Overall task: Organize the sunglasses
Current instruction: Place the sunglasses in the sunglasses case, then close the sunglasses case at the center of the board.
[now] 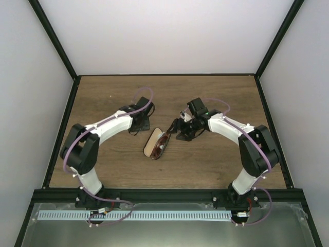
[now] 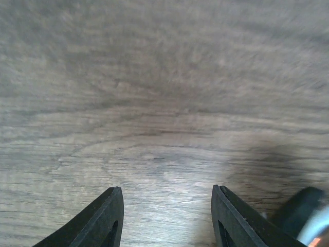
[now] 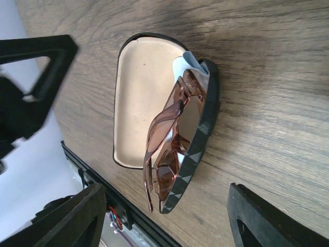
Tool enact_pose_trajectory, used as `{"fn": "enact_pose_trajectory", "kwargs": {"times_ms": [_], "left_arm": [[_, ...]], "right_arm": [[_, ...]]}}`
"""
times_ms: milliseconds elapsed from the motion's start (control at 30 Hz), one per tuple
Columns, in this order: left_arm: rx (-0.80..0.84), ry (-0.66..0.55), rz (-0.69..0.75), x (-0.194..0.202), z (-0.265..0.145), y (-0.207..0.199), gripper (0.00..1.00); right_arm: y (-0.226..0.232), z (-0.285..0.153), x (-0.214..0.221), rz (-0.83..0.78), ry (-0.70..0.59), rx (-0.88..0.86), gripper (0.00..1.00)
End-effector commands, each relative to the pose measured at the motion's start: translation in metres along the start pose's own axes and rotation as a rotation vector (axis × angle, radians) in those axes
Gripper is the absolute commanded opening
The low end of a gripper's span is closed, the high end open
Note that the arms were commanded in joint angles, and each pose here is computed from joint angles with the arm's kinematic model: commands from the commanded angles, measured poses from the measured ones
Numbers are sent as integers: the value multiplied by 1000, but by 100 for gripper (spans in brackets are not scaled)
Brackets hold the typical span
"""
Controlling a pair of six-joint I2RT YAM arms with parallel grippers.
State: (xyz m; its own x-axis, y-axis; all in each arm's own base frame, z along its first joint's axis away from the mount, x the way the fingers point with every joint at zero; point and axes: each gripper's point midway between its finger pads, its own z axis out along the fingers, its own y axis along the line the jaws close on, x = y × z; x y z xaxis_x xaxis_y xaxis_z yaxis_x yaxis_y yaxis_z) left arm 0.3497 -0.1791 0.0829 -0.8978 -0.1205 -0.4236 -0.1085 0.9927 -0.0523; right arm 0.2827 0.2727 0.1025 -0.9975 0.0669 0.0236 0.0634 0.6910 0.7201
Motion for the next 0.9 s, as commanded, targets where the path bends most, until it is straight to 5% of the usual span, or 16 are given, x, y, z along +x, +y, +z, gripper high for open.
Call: {"fn": "enact_pose_trajectory", "kwargs": {"times_ms": [0,100,200,567,867], "left_arm": [[-56,108,44,27,23,9,48],[-54,158,59,39,31,9,46],[-40,189,66,48,33,8,40],[-4,242,66,67,30,-1,27],[21,244,108,65,27,-19,24]], "right_arm": [[15,-2,5,0,11,-60,71],[17,5,7,1,36,-46,80],[17,9,10,20,51,-43,80],[-14,15,16,63,55,79,12],[-38,32,27,72,110,113,3]]}}
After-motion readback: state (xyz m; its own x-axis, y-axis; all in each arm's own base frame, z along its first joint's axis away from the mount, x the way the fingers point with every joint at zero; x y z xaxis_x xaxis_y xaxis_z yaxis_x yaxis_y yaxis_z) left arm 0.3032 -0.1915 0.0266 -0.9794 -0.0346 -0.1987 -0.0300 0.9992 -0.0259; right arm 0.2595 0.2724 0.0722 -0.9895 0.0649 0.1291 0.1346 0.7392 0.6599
